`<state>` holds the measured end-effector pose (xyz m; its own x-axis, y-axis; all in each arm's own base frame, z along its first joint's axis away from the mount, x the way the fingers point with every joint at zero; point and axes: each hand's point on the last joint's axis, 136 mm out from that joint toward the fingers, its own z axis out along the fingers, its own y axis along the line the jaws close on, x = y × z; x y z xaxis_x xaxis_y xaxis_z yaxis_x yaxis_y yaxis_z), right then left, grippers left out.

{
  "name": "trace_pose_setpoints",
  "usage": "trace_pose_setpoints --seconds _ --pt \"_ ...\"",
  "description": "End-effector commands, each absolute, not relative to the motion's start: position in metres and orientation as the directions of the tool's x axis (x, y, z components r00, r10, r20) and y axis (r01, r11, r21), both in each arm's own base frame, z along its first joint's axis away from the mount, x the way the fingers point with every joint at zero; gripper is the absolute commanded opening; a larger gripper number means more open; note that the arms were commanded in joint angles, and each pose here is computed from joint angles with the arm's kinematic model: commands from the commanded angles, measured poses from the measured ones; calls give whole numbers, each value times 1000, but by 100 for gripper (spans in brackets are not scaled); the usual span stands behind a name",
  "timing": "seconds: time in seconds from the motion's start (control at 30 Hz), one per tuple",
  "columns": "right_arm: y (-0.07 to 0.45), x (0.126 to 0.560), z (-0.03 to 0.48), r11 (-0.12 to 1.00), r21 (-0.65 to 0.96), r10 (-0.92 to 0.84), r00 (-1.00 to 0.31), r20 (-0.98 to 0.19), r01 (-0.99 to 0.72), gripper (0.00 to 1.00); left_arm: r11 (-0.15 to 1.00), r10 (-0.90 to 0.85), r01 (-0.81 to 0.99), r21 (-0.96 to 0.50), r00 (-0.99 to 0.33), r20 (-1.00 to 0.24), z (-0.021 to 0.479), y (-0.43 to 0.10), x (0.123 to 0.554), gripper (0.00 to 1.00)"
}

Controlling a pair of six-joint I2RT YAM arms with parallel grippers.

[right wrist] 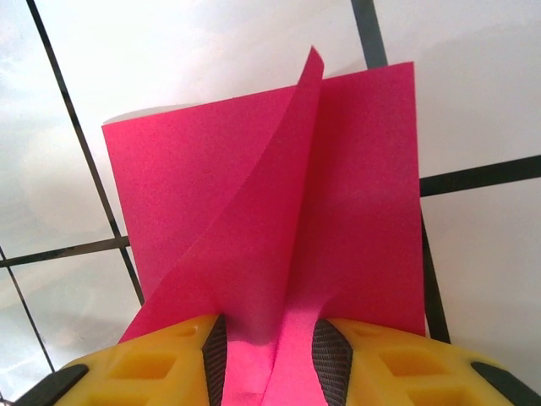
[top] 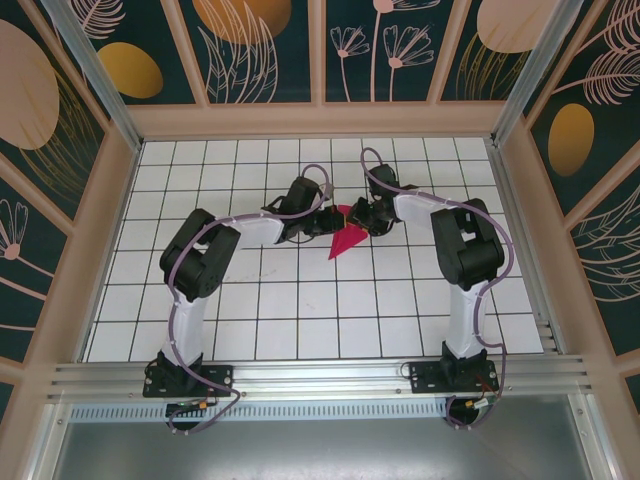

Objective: Fold a paper plane with a square sheet of paper (pick it up from the middle)

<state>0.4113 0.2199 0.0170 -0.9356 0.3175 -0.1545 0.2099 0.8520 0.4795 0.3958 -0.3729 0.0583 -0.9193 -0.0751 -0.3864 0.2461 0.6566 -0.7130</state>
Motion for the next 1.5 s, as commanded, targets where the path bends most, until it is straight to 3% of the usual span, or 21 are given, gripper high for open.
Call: trace_pose_setpoints --seconds 0.0,0.37,0.73,1.23,1.47 --pt "201 369 -48 881 363 327 -945 -1 304 39 668 -19 245 -703 -938 -345 38 -377 384 0" --pt "208 370 -40 841 458 310 -950 25 287 37 684 -13 235 -691 -943 -334 29 -376 385 0" --pt "206 379 -21 831 525 247 -967 -54 183 39 764 -72 196 -615 -921 -382 29 -358 399 1" --pt "202 382 -22 861 496 190 -976 -107 113 17 771 -76 188 -609 -922 -381 27 -357 400 1" --pt "194 377 -33 892 434 186 -978 -91 129 24 747 -77 208 -631 -916 -393 39 -361 400 3"
